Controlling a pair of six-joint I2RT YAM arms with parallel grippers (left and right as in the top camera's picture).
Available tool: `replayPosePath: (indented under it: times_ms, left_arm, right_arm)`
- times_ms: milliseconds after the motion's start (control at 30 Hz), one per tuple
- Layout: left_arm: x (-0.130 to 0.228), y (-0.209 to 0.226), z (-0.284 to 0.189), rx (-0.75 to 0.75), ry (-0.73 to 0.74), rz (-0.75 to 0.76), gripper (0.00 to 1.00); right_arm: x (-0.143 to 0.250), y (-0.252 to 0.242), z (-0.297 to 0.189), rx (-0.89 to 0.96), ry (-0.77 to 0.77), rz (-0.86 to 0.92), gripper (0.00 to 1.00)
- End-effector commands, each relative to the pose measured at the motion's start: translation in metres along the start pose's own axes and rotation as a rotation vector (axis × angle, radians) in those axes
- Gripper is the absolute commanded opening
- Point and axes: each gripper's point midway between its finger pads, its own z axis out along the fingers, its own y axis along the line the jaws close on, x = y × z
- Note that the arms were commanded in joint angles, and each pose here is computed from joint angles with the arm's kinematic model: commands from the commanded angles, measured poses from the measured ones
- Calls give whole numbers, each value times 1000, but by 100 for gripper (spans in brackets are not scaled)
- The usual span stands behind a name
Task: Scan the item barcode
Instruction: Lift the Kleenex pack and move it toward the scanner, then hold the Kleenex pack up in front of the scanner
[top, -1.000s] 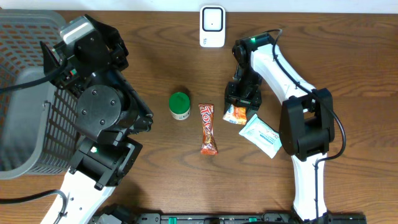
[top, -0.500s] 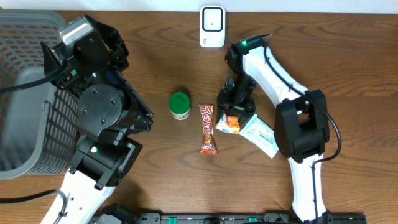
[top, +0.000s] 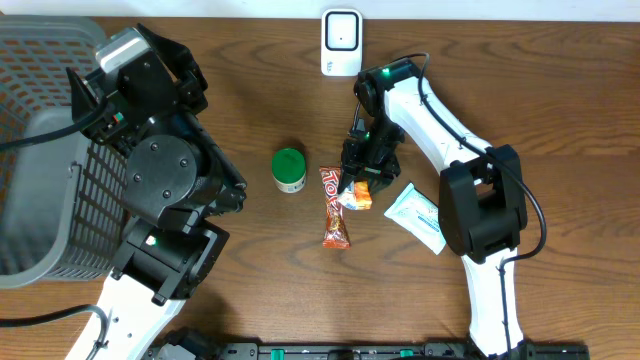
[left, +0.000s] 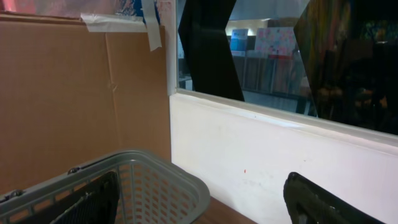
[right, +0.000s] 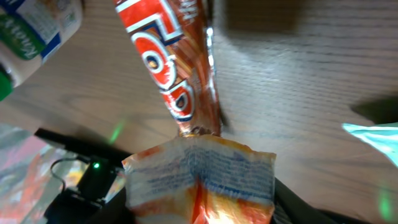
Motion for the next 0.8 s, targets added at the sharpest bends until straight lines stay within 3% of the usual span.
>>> replayPosePath:
  times_ms: [0,33,133,400,533,567,767]
  left_arm:
    - [-1,5,0,-10,-1,-11,85]
    - [0,5,0,-10,-1,-10,85]
    - [1,5,0,-9,2,-7,85]
    - [3,4,0,-7,8,-2,85]
    - [3,4,0,-8,8,-2,85]
    - [3,4,0,-8,8,-2,85]
    - [3,5,-1,-8,8,-2,85]
  right_arm:
    - [-1,14,-3,-51,-4,-61,35]
    - [-2,15,-6,-46,-15,-82,30]
    - [-9,17,-15,-23,-62,-107,26]
    - [-9,49,-74,-39,-215,-193,25]
    - [-4,47,-99,42,-295,-178,22]
    - [-5,49,-105,57,-324,-188,17]
    - [20,69,-123,71,-402,-266,19]
